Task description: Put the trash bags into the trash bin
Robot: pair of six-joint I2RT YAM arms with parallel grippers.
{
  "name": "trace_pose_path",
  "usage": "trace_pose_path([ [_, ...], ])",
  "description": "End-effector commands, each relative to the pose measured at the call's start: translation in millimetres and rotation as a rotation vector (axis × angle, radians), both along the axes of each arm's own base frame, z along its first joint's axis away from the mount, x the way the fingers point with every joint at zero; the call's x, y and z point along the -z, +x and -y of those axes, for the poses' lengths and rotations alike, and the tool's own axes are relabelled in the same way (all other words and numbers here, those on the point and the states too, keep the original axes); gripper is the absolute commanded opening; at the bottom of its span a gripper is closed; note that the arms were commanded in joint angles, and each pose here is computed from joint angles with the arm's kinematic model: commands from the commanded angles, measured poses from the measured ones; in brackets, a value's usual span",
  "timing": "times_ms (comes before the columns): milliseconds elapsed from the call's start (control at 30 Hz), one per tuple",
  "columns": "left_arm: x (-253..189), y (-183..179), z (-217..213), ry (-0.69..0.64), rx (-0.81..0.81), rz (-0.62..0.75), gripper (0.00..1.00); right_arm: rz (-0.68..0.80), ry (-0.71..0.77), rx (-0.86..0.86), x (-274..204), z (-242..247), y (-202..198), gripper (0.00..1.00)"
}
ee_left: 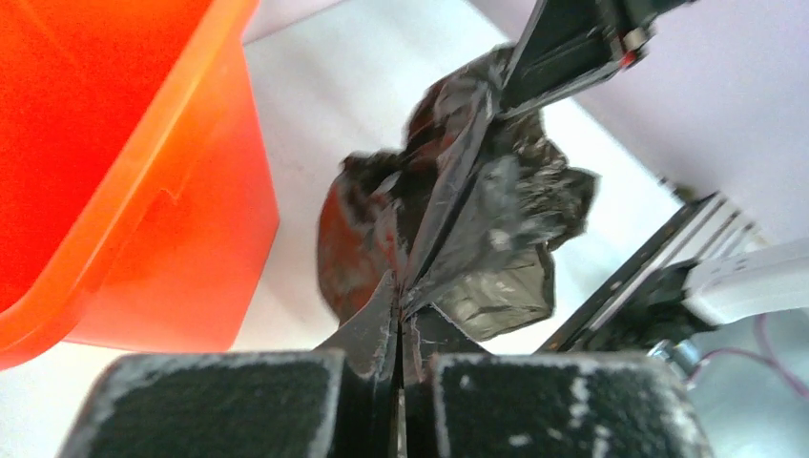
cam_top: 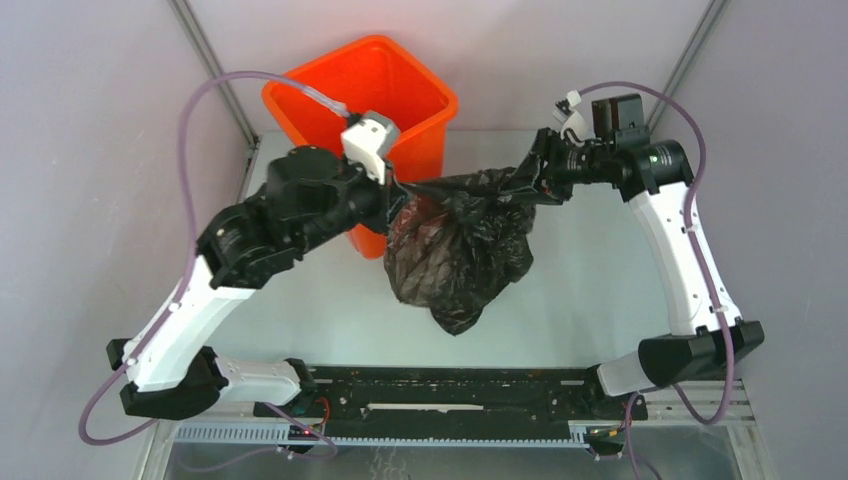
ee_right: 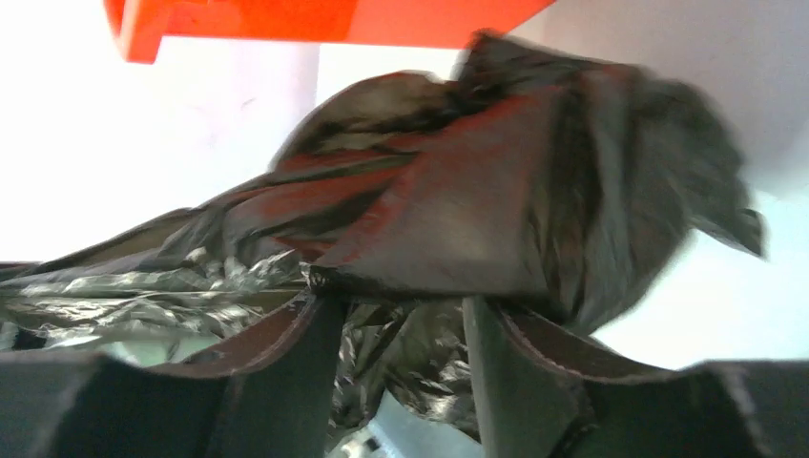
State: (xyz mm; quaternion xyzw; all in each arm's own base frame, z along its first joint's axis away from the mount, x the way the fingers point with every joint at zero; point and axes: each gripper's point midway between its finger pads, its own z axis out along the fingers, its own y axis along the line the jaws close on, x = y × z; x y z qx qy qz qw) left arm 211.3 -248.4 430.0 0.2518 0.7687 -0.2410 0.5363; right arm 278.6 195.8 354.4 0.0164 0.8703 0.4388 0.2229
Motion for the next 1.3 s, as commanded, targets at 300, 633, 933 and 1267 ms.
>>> trace_pose_path([
  [300,-71,-9,19,-0.321,-0.016,-0.11,0.0,0.176,-0.379,0.133,10,71,-47,0.87],
  [633,-95,11,34,-0.48,0.015,-0.183,0.0,0.138,-0.012,-0.033,72,21,-114,0.88],
  [933,-113,6,22,-0.6,0.079,-0.193,0.0,0.132,0.2,-0.092,113,-31,-71,0.89],
  [1267,-169,-30,7,-0.806,0.308,-0.102,0.0,0.297,0.143,-0.043,129,-29,-31,0.89],
])
